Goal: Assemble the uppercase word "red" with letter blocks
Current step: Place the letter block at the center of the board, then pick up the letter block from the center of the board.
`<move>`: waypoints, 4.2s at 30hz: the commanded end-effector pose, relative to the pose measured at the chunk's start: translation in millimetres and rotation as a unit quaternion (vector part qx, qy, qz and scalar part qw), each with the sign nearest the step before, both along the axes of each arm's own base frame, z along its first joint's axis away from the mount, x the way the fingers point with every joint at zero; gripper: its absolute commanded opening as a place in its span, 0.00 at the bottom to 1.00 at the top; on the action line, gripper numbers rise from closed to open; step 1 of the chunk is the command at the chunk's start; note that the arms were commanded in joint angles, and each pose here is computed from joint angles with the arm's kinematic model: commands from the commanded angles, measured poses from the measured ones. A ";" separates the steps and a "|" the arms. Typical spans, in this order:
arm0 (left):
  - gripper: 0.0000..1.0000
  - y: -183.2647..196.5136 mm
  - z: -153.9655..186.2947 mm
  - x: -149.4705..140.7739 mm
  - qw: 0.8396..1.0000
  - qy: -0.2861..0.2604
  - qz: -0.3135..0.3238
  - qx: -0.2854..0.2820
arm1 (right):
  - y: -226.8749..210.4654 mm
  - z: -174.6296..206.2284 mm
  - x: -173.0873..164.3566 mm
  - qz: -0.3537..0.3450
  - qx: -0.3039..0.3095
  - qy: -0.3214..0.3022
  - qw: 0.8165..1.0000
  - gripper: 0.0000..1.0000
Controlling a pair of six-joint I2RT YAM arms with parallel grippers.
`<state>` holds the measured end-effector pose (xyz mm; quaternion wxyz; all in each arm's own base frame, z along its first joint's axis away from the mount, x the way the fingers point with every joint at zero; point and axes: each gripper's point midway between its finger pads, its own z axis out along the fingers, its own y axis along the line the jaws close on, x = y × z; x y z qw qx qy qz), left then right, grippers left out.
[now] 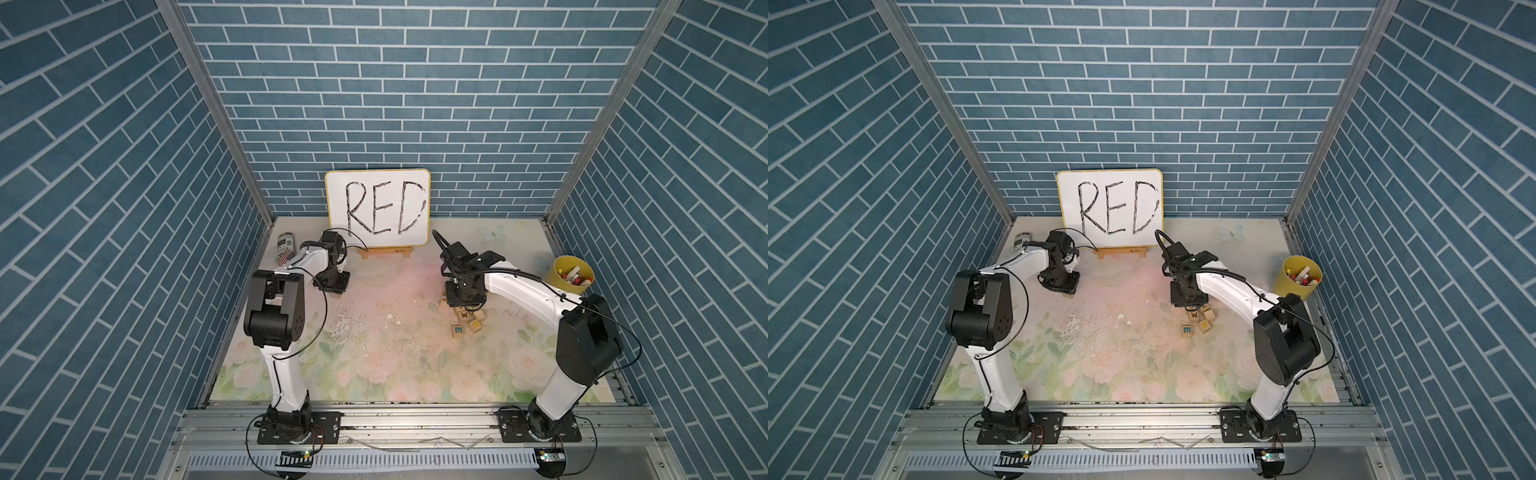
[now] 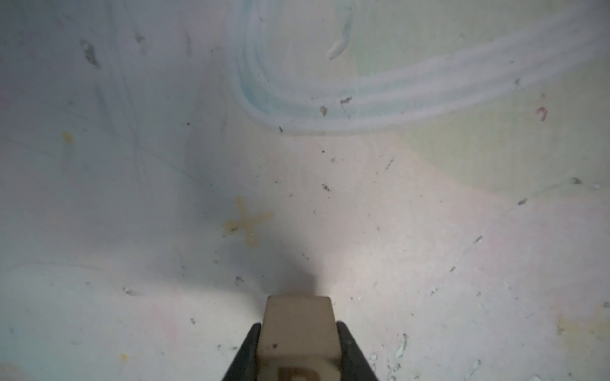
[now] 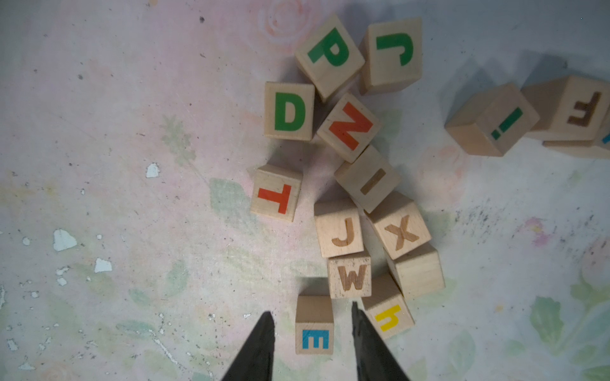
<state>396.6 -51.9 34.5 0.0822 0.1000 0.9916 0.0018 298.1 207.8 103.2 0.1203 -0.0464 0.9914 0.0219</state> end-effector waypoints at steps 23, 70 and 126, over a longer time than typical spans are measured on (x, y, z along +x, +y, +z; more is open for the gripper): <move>0.32 9.4 -20.1 -7.5 1.000 0.021 -0.002 0.017 | -1.0 -5.5 -8.0 0.007 -0.004 0.009 1.000 0.43; 0.88 -52.6 260.6 -82.2 0.938 -0.240 -0.206 -0.141 | -9.4 -26.5 -70.3 0.026 -0.006 0.035 0.999 0.51; 0.95 -60.8 240.2 -86.9 0.943 -0.227 -0.187 -0.155 | 6.2 -84.4 -60.8 -0.009 -0.025 0.072 0.997 0.25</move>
